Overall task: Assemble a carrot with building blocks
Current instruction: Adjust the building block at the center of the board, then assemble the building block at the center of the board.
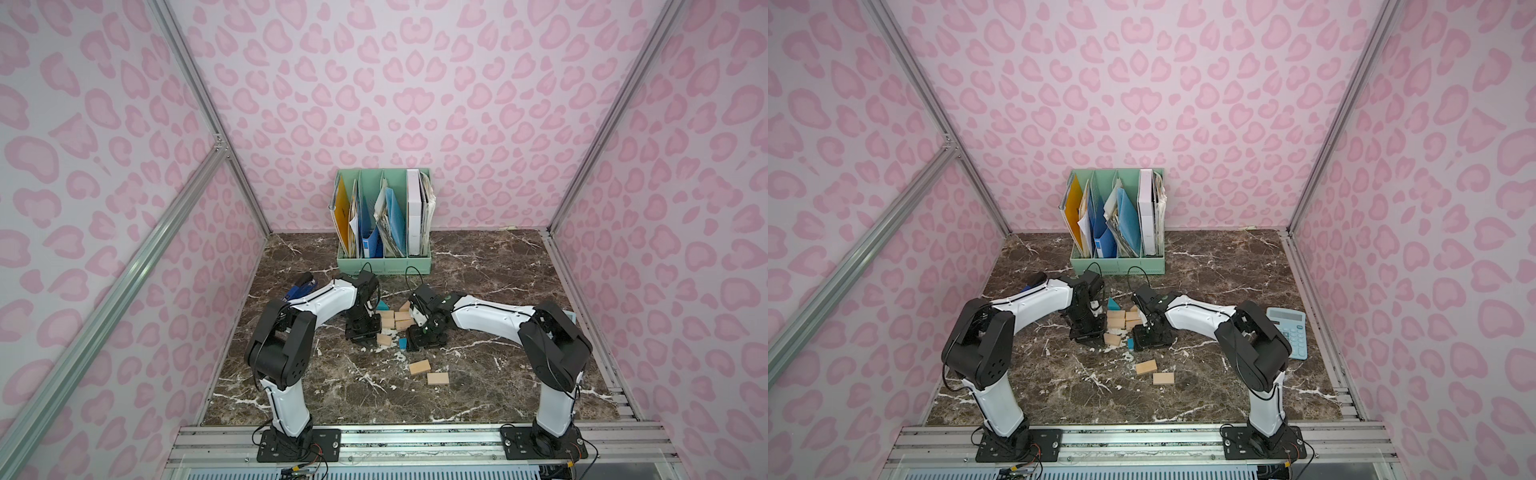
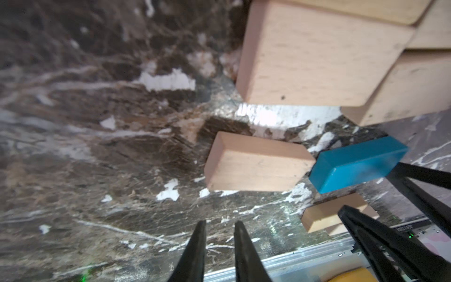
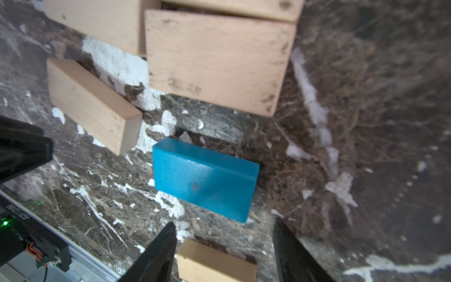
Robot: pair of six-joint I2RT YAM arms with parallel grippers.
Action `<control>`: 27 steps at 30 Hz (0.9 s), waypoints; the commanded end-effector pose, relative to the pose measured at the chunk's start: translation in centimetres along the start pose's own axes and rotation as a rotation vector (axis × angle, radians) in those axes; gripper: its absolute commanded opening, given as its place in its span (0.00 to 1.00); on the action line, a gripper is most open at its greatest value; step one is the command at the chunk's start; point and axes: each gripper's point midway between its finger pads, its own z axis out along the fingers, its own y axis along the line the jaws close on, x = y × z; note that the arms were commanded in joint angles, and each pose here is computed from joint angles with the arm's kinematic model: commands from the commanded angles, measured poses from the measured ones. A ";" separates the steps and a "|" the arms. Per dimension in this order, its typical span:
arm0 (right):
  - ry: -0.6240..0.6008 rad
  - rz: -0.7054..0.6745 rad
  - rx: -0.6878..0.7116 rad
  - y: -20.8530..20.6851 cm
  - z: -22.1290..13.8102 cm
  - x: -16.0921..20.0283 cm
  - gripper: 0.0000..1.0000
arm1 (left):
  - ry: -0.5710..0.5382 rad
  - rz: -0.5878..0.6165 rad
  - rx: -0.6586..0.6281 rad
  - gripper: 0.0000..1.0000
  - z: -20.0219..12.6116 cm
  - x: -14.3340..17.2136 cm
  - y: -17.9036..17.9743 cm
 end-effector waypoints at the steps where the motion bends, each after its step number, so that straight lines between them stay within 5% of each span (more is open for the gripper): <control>1: -0.003 -0.015 0.045 -0.5 0.1 -0.2 0.68 | 0.007 -0.008 0.007 0.27 -0.4 -0.1 0.5; 7: 0.000 -0.034 0.030 0.3 0.5 -0.5 0.66 | -0.003 0.012 0.066 0.47 -0.8 -1.1 0.7; 27: 0.024 -0.017 0.016 0.5 1.9 -0.9 0.60 | 0.037 0.075 0.165 0.41 0.8 -2.7 -1.3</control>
